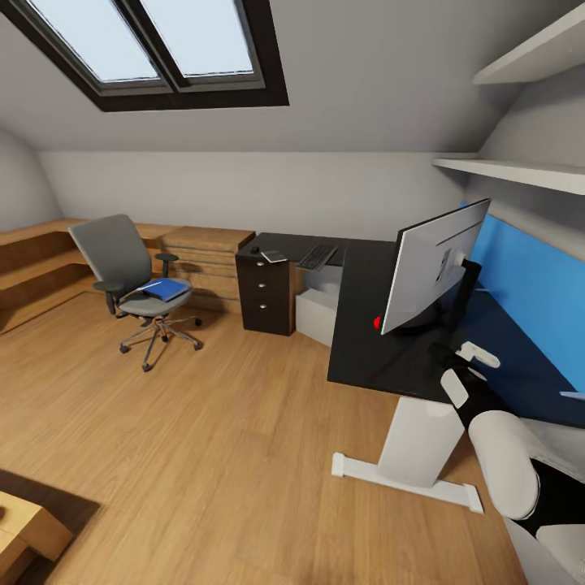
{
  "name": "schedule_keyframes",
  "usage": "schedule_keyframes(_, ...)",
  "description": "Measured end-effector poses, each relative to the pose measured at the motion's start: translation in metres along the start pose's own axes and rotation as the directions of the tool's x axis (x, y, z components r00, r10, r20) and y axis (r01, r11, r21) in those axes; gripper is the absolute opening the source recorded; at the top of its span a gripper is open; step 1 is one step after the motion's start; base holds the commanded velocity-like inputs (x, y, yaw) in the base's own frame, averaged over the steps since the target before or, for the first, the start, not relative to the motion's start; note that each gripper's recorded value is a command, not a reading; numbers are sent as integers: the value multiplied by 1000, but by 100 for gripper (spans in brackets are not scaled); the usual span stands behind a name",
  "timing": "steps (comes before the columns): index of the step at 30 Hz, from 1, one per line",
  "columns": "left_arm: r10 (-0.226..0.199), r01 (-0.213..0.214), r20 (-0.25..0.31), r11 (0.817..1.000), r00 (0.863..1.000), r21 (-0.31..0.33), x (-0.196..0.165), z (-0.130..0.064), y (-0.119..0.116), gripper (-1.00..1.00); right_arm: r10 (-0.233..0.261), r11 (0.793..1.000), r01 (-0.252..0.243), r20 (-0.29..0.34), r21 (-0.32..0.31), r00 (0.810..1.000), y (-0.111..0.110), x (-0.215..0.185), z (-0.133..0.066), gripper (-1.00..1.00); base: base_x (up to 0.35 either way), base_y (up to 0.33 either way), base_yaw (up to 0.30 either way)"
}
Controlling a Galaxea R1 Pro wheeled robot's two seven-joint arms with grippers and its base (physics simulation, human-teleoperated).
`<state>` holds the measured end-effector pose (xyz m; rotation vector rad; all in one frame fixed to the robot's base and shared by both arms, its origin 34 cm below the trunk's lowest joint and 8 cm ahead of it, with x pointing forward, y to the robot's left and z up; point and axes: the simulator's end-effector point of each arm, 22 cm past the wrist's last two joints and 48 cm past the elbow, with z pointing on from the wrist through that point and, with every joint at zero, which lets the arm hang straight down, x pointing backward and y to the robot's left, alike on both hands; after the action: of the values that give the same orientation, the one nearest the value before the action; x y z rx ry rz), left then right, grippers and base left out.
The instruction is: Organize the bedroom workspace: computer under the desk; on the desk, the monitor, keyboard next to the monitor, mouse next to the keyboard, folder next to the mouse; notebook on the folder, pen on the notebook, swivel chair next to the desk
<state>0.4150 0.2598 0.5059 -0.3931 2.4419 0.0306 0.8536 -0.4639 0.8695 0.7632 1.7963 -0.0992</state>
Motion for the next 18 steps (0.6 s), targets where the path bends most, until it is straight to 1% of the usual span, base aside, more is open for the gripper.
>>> schedule_keyframes(10,1,-1,0,1000,1000,-1,0,0,1,100,9,999,-9,-19,-33,1000,25,16,-6,100,0,0,0)
schedule_keyframes(13,0,0,0,1000,1000,-1,0,0,0,100,7,999,-8,-28,-37,1000,28,24,-8,100,0,0,0)
schedule_keyframes(18,0,0,0,1000,1000,-2,0,0,1,100,1,999,-2,-36,-35,999,24,31,-9,100,0,0,0)
